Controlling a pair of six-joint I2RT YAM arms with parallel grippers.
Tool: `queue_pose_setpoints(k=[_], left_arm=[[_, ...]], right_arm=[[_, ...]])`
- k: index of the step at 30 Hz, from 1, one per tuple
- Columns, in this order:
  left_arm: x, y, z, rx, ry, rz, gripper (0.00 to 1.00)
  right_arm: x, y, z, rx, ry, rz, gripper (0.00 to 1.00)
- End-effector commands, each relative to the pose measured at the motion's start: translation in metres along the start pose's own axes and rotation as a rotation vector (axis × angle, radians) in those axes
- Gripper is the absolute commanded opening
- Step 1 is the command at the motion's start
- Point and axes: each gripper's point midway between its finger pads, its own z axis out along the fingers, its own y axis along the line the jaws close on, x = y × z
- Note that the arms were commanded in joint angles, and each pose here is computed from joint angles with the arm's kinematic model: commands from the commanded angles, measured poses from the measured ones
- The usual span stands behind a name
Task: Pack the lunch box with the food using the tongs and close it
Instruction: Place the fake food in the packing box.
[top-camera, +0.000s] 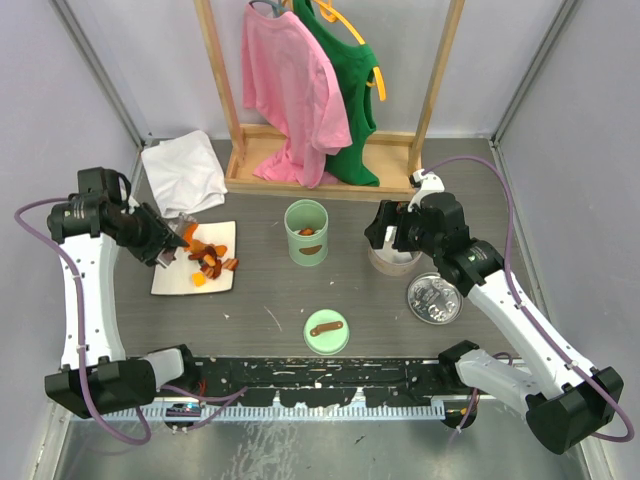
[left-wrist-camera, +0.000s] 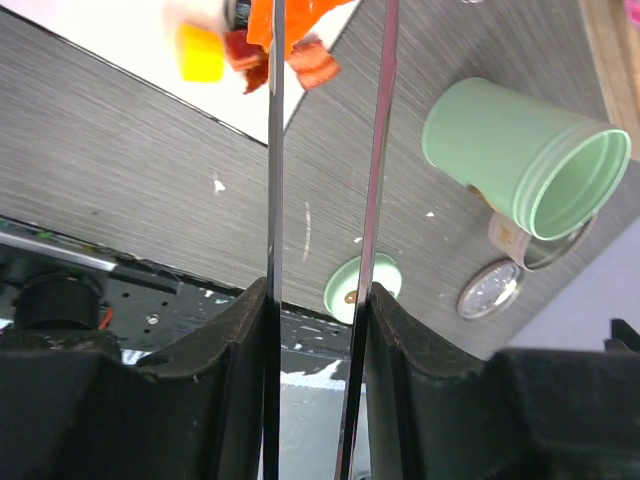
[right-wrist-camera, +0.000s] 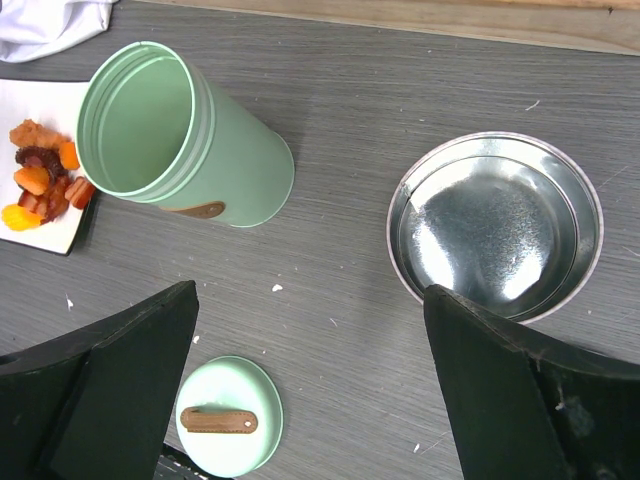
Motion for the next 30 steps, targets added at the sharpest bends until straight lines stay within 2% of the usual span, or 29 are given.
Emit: queue_pose_setpoints(k=[1, 12, 24, 30], left_arm=[[0.002, -0.036, -0.018, 0.18, -0.013, -0.01, 0.18], [0.027, -0.093, -0.03, 0.344, 0.041, 0.033, 0.18], [0.061, -0.183, -0.039, 0.569, 0.059, 0.13, 0.18], [0.086, -0.213, -0.031, 0.593, 0.096, 0.2, 0.18]], right_arm=[[-0.03, 0.011, -0.012, -0.03, -0.096, 0.013, 1.0], [-0.033, 0.015, -0.012, -0.048, -0.093, 0.024, 1.0], [-0.033, 0.016, -0.016, -0.053, -0.103, 0.042, 1.0], [-0.033, 0.015, -0.019, -0.047, -0.109, 0.044, 1.0]])
